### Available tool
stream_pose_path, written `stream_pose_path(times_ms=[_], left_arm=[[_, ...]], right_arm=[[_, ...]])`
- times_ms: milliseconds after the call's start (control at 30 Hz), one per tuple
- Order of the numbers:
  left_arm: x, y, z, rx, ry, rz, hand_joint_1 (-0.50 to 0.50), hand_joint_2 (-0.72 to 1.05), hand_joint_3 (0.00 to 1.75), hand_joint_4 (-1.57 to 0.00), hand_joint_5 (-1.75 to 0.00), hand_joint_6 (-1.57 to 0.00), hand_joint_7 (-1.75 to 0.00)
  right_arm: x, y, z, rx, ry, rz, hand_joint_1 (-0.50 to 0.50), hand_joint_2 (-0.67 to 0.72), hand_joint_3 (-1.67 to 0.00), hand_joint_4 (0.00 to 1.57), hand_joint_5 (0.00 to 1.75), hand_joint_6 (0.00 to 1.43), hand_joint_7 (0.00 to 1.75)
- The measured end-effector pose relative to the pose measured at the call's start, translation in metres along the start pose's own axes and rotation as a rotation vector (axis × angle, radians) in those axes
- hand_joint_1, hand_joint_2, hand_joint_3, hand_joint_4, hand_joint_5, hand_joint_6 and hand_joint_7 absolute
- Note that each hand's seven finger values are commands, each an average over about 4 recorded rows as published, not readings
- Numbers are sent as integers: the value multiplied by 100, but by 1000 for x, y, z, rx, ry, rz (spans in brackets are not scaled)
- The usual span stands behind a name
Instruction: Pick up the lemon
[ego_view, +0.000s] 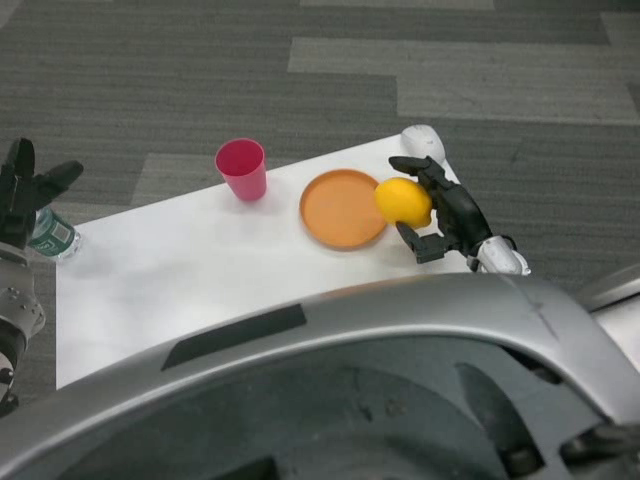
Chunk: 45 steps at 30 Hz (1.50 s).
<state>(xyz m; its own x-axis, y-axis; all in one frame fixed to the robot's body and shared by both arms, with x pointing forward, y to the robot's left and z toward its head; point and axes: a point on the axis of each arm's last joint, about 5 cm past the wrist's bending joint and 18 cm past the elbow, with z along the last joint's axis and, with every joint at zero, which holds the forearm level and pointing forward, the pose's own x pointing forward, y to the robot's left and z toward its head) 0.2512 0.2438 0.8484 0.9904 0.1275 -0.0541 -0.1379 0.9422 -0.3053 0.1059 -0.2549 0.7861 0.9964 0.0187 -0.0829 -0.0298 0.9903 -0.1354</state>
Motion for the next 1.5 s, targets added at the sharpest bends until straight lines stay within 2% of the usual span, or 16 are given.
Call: stream_pose_path(times_ms=[133, 400, 500, 600, 733, 833, 1167, 1367, 1500], left_arm=[[0, 0, 0, 0, -1, 2, 50, 96, 9, 0, 0, 0, 0], [0, 0, 0, -1, -2, 3, 50, 96, 9, 0, 0, 0, 0], [0, 0, 0, -1, -1, 3, 50, 96, 9, 0, 0, 0, 0], [0, 0, 0, -1, -1, 2, 50, 96, 9, 0, 0, 0, 0], [0, 0, 0, 0, 0, 1, 50, 96, 9, 0, 0, 0, 0], [0, 0, 0, 0, 1, 0, 50, 96, 9, 0, 0, 0, 0], [0, -1, 0, -2, 0, -3, 50, 96, 9, 0, 0, 0, 0], [0, -1, 0, -2, 1, -4, 50, 96, 4, 0, 0, 0, 0], [0, -1, 0, -1, 1, -5, 50, 96, 9, 0, 0, 0, 0]], right_arm=[[6, 1, 7, 4, -63, -19, -4, -60, -135, 0, 126, 0, 63], [29, 2, 29, 13, -242, -94, -4, -60, -135, 0, 126, 0, 63], [42, 5, 38, 20, -295, -107, -4, -60, -135, 0, 126, 0, 63], [60, 9, 49, 26, -355, -97, -4, -60, -135, 0, 126, 0, 63], [85, 18, 67, 29, -437, -59, -4, -60, -127, 0, 126, 1, 63], [96, 24, 75, 29, -471, -29, -4, -60, -127, 0, 126, 3, 63], [117, 38, 89, 33, -509, 8, -4, -60, -123, 0, 126, 6, 63], [119, 39, 90, 33, -507, 6, -4, -60, -119, 3, 126, 6, 63], [118, 38, 89, 33, -501, 5, -4, -60, -119, 3, 126, 6, 63]])
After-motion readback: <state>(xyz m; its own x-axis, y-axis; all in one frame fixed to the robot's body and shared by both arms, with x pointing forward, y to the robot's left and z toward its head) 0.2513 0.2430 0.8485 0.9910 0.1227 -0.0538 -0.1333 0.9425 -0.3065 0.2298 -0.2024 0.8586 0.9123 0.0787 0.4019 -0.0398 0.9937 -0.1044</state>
